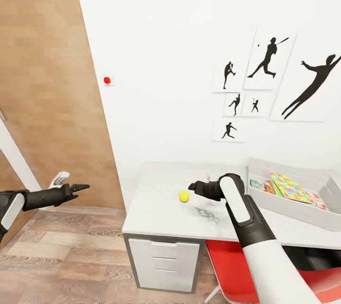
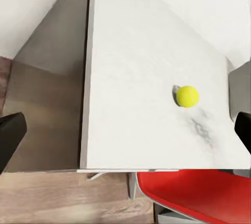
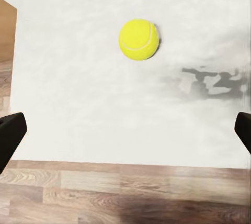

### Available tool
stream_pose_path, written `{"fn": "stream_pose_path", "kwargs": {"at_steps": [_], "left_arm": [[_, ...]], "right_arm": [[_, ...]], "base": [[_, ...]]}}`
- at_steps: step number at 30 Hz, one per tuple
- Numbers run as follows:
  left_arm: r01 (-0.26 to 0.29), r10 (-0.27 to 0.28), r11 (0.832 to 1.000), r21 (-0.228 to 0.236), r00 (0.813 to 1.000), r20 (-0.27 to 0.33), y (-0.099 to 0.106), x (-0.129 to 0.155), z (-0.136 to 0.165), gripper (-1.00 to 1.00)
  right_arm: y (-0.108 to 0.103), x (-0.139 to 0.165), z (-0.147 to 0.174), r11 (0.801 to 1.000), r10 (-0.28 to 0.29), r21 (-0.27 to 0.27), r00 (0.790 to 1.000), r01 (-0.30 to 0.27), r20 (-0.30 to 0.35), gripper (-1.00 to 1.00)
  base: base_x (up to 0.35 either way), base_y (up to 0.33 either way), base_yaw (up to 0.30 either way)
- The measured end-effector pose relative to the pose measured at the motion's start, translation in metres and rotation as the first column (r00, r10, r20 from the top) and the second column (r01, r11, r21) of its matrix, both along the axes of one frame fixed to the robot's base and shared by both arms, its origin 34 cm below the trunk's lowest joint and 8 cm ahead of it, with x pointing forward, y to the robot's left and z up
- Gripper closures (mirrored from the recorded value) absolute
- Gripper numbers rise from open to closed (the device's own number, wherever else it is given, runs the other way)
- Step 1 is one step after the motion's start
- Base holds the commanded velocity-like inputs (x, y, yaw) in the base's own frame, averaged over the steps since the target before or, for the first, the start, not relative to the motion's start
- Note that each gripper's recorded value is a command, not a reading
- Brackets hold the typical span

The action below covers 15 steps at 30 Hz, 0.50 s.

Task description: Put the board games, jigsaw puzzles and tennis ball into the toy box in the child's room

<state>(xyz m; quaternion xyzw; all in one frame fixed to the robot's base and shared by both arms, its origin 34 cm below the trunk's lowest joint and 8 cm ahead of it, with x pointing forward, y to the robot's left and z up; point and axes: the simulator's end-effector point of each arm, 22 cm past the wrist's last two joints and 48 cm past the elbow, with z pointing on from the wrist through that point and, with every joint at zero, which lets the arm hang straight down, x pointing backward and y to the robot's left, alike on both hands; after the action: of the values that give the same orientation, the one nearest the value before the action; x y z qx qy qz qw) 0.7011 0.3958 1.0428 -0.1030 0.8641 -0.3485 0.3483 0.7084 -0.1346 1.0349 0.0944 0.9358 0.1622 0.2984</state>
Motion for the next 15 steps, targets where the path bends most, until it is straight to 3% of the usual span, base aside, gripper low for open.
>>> {"fn": "stream_pose_path", "kwargs": {"at_steps": [6,11,15], "left_arm": [[-0.013,0.014,1.0,0.02,1.0,-0.021,0.004,0.0,-0.009,-1.0],[-0.015,0.016,1.0,0.022,1.0,-0.023,0.004,0.0,-0.01,-1.0],[-0.018,0.018,1.0,0.025,1.0,-0.016,0.005,0.001,-0.008,-1.0]], "right_arm": [[-0.007,0.009,0.0,0.999,-0.045,0.01,0.998,0.045,0.031,-1.0],[-0.008,0.012,0.002,0.998,-0.059,0.017,0.997,0.059,0.045,-1.0],[-0.008,0.012,0.005,0.998,-0.063,0.019,0.997,0.062,0.051,-1.0]], "base": [[0.096,0.197,0.0],[0.229,0.215,-0.028],[0.292,0.066,-0.11]]}}
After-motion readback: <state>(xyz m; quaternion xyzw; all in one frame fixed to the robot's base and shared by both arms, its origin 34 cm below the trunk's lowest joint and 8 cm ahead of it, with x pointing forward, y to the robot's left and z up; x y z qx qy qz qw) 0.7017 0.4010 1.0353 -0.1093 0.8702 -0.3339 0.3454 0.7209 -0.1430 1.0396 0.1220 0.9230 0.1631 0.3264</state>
